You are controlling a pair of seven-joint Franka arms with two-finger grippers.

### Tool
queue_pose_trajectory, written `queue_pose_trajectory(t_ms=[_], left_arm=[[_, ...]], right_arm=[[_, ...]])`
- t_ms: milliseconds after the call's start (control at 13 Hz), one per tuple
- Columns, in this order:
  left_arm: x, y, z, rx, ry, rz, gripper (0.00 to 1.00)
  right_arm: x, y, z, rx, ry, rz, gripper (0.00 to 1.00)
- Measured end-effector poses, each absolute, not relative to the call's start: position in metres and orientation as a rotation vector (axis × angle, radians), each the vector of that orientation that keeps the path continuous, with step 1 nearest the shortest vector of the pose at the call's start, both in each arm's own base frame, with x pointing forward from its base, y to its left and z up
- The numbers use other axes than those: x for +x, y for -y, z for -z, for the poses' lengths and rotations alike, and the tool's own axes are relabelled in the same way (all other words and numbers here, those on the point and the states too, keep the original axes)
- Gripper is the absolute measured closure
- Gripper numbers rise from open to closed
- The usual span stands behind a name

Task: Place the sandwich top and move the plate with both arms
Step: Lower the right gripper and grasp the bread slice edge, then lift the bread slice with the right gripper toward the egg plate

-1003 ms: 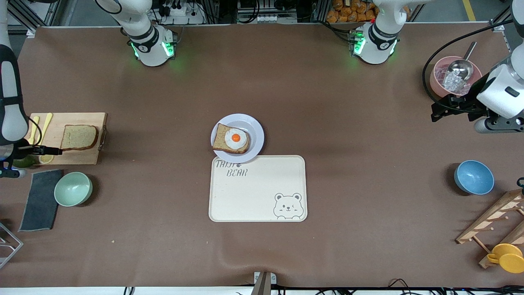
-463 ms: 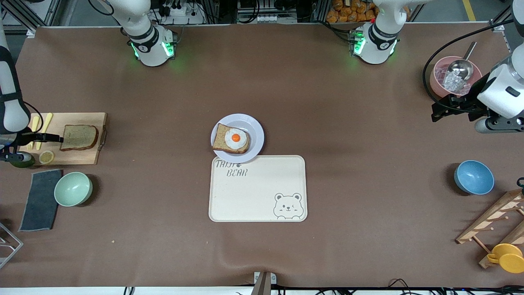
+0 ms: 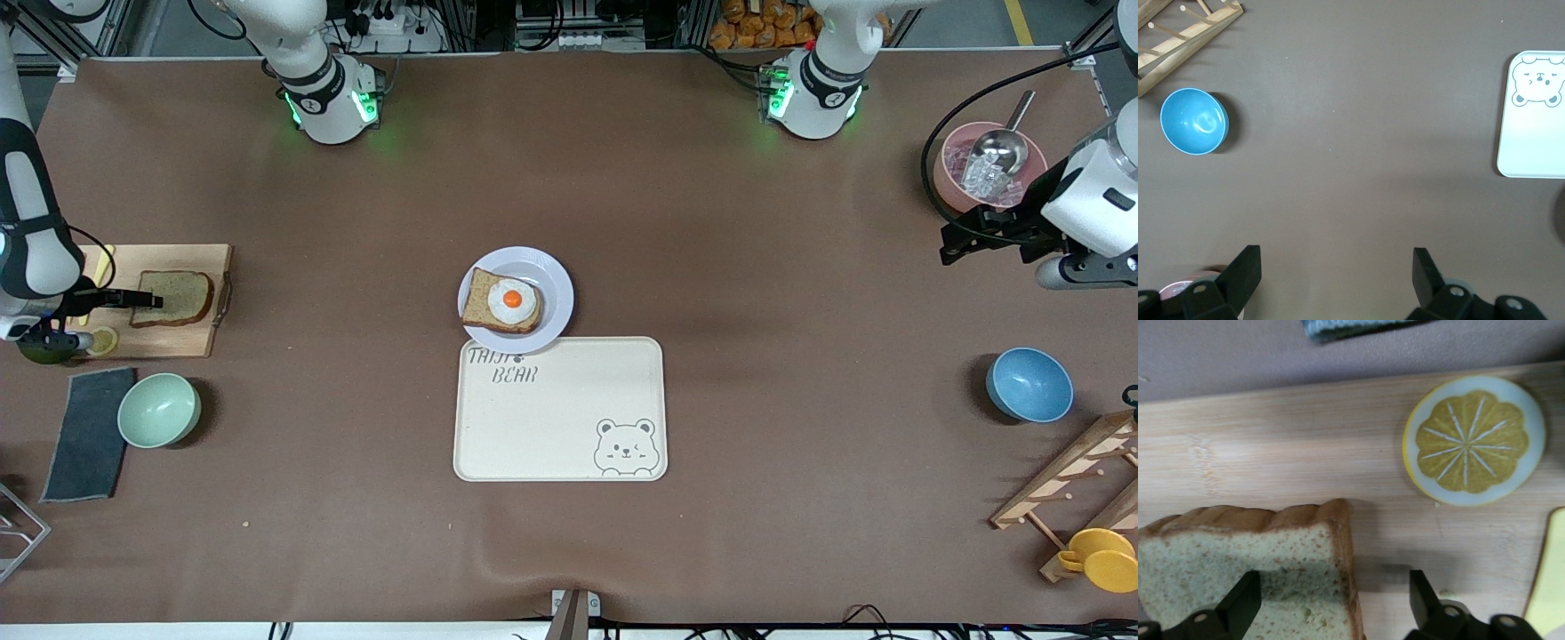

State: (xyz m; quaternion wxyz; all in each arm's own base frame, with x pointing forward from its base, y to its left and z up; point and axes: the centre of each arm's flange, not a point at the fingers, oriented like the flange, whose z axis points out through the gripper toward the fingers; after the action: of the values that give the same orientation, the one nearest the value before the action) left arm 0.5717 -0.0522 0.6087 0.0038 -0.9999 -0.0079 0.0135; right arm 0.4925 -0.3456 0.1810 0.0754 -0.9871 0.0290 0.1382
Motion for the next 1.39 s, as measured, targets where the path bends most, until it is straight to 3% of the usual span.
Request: queue_pose_trajectory(t_ms=[309, 694, 926, 1003, 1389], left_arm=[[0.573, 0.046, -0.608, -3.133, 0.042, -0.045, 0.0], [0.578, 0.044, -0.597, -3.134, 0.047, -0.074, 0.0], [0.578, 0.041, -0.597, -3.134, 0.055, -0.076, 0.0], [0.579, 0.04, -0.596, -3.135, 0.057, -0.078, 0.0], [0.58, 0.04, -0.594, -3.135, 0.058, -0.084, 0.0]], right_arm=[[0.497, 0.338, -0.188, -2.938, -0.075, -0.41, 0.54], [0.497, 0.338, -0.19, -2.939, -0.064, -0.406, 0.6], [0.501, 0.342, -0.202, -2.957, -0.051, -0.38, 0.89], [0.504, 0.342, -0.205, -2.962, -0.044, -0.369, 0.93], [0.52, 0.333, -0.246, -2.957, 0.002, -0.363, 0.93]])
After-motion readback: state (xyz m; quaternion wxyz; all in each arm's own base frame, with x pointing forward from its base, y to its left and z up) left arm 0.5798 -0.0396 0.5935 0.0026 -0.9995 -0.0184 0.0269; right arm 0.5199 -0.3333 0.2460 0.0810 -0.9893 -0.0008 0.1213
